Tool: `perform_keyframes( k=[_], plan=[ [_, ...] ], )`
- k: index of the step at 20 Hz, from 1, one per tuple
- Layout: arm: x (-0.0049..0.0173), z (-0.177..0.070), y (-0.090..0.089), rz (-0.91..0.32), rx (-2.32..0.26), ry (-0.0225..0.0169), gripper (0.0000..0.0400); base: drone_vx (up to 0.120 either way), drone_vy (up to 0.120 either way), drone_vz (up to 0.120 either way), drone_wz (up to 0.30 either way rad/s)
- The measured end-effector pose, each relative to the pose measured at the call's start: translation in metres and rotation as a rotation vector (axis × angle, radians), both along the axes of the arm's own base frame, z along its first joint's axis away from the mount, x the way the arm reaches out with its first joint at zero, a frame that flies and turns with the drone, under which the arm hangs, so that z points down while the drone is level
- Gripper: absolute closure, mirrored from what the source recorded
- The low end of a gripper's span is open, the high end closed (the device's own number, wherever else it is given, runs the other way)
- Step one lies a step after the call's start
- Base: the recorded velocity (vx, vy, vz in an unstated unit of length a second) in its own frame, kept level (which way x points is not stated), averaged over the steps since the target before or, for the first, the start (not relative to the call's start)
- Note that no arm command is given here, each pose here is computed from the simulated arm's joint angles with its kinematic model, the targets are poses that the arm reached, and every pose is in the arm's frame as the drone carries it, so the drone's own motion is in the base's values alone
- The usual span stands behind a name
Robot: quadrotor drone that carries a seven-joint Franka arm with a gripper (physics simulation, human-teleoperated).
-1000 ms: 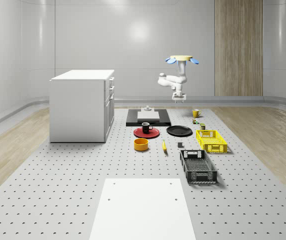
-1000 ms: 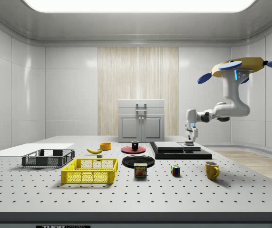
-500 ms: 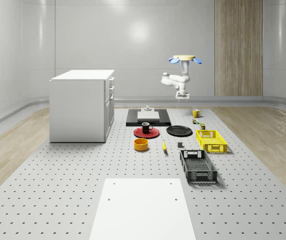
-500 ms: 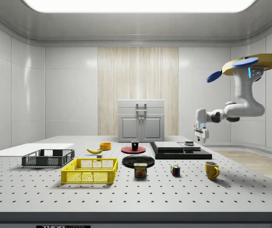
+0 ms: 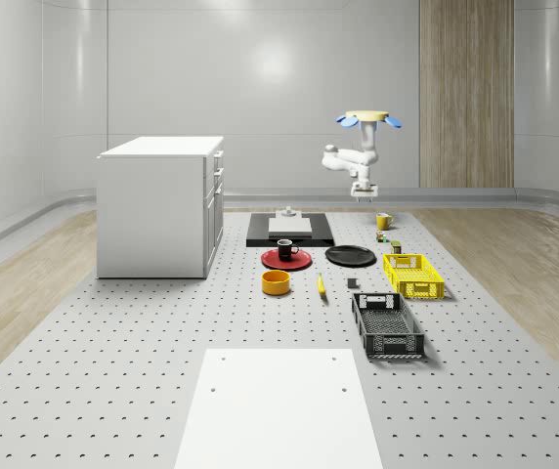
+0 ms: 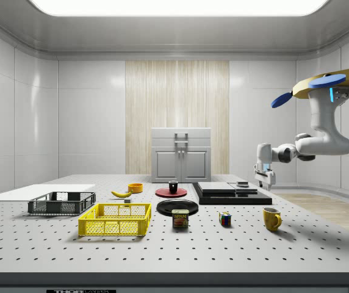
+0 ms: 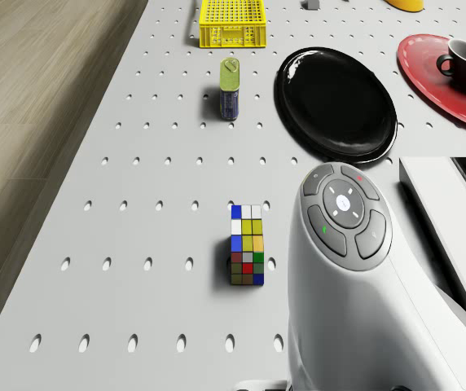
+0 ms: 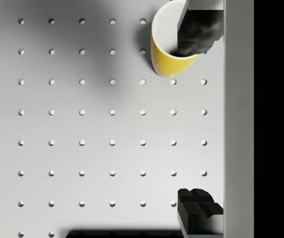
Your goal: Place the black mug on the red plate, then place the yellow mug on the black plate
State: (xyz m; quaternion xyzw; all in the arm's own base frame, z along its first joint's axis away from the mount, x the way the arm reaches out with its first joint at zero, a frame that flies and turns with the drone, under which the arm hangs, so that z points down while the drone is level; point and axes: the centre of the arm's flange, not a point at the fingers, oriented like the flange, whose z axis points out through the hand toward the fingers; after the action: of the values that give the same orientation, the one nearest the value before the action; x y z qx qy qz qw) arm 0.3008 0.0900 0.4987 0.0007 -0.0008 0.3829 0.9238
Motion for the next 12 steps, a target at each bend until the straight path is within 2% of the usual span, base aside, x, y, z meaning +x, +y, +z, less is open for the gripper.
perform_keyframes(
  k=[6,10,12],
  plan=[
    [0.0000,0.0000,0.0000,0.000,0.000,0.0000,0.0000,0.000,0.120,-0.113,0.000],
    [0.0000,0.0000,0.0000,0.000,0.000,0.0000,0.0000,0.110,0.120,0.000,0.000],
    [0.0000,0.0000,0.0000,0.000,0.000,0.0000,0.0000,0.000,0.120,-0.020,0.000]
  ],
)
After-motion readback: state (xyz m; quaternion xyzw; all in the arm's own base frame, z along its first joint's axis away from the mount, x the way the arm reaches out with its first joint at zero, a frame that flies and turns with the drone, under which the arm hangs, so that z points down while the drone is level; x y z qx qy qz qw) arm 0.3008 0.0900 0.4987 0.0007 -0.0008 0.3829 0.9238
